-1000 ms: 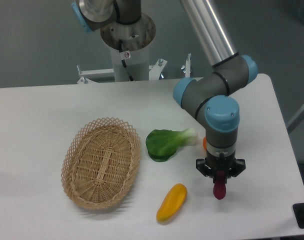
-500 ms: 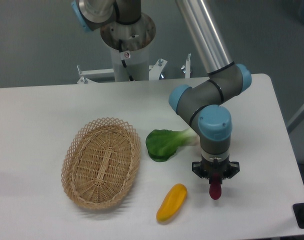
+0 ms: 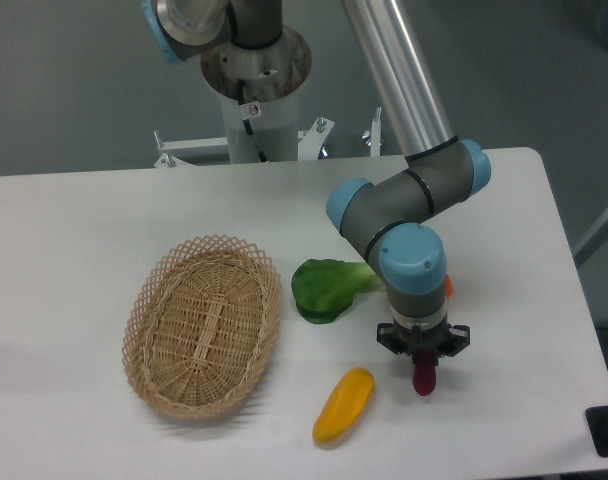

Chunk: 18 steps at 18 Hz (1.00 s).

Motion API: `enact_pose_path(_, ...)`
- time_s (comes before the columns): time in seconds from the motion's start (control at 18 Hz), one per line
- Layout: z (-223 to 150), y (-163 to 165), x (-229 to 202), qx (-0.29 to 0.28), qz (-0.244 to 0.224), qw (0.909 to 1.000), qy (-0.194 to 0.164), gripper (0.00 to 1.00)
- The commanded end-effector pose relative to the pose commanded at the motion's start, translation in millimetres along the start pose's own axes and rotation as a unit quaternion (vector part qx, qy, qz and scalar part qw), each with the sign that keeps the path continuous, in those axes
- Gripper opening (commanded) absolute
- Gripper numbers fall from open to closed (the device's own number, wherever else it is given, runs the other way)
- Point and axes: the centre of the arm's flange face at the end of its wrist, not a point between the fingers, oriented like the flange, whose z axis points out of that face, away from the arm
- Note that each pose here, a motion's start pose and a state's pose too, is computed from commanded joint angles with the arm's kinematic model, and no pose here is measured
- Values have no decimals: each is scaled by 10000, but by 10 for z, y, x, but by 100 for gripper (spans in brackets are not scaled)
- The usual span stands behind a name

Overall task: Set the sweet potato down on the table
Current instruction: 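Set the sweet potato on the table and open the gripper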

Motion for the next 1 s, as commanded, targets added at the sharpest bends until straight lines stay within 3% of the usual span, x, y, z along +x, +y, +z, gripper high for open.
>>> enact_pose_path(0.11,-10,-6,-9,1,7,10000,-11,65)
enact_pose_path(0.17,-31,-14,-21,14,4,10000,-31,97)
enact_pose_path(0.39,-280,-113,-166,194,-77,9996,-204,100)
enact_pose_path(0.72,-1112,-277,-463,727,-103,9952,-640,100)
enact_pose_path(1.0,-1657,-209,-613,912,730,9884,-970,100)
